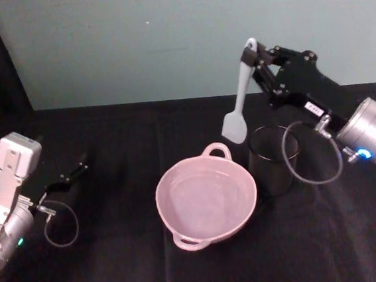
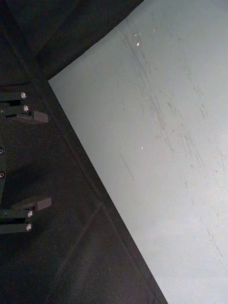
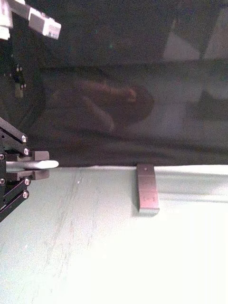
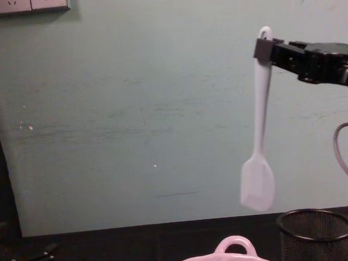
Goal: Use the one hand to pick up the spoon and stir the clear water in the bowl.
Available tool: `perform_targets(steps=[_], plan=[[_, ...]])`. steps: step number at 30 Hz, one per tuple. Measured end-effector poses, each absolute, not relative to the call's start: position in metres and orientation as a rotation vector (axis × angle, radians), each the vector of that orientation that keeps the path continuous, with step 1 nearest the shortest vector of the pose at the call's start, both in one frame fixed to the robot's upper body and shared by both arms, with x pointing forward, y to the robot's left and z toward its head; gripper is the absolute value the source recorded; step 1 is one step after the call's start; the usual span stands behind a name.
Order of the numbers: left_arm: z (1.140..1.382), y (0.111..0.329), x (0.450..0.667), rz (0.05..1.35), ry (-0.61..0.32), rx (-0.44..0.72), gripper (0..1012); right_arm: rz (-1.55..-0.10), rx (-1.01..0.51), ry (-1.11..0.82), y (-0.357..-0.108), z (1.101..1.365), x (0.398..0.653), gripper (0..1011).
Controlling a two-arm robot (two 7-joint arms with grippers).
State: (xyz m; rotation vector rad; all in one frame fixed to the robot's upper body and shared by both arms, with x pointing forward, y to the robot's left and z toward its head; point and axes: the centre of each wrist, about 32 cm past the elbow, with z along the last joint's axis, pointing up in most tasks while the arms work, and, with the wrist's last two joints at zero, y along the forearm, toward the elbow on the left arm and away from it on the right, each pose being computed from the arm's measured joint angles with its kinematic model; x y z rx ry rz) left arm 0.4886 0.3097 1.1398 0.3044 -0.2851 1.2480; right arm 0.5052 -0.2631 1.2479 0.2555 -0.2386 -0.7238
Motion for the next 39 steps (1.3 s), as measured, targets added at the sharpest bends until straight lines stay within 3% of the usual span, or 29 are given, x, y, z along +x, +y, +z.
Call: perform_targets(steps=[21,39], plan=[[1.140,0.310,0.489,1.248,-0.285,0.305,1005,-0.820,0.124,-0.204,-0.290,1.251,0.512,111],[1.140,0.310,0.489,1.248,-0.285,0.304,1005,-0.828,0.143,-0.028,-0.304,1.219,0.524,111]])
